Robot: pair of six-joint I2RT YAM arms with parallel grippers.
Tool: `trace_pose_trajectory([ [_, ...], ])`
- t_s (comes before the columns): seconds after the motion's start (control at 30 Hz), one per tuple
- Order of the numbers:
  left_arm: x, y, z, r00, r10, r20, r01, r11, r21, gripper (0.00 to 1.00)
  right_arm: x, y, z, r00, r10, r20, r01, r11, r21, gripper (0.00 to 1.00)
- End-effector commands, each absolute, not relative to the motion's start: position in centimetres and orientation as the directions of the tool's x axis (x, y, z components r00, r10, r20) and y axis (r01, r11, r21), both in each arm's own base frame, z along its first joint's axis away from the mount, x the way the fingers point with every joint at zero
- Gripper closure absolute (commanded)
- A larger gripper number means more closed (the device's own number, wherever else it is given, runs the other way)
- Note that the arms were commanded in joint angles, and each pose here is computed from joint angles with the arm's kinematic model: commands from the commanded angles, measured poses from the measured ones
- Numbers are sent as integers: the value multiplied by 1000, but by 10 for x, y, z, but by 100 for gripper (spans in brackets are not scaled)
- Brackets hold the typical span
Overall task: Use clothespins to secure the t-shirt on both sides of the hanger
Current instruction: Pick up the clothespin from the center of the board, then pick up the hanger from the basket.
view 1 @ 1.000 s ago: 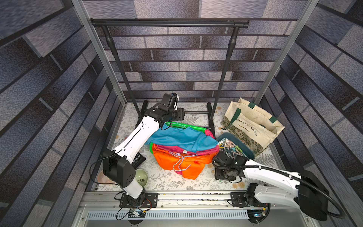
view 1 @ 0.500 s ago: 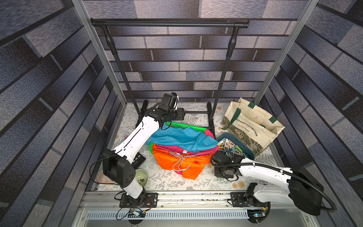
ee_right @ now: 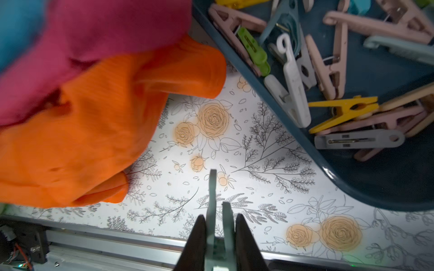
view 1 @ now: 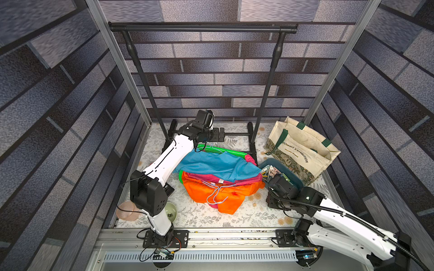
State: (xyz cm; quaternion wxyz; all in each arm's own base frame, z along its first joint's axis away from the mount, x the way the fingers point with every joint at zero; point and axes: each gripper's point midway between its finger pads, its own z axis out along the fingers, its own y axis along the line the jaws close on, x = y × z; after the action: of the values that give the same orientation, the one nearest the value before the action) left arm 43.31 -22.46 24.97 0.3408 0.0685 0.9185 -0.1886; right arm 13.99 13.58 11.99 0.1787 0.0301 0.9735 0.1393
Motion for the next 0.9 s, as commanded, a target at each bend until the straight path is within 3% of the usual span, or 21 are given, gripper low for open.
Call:
trace_pose_trajectory([
  [0.0, 446, -218, 226, -787, 52, -614, 250, 938, -242, 0, 147, 134, 150, -913, 63, -402, -54, 961, 273, 100],
  [0.17, 473, -212, 185, -858, 48, -512, 214, 938, -271, 17, 163, 165, 185, -893, 41, -448, -142, 919, 367, 100],
  [0.43, 485, -212, 149, -888, 33, -458, 180, 943, -279, 32, 186, 195, 206, -885, 114, -451, -164, 831, 532, 100],
  [0.87, 501, -213, 117, -902, 44, -429, 168, 952, -255, 61, 202, 191, 195, -899, 180, -400, -95, 811, 577, 100],
])
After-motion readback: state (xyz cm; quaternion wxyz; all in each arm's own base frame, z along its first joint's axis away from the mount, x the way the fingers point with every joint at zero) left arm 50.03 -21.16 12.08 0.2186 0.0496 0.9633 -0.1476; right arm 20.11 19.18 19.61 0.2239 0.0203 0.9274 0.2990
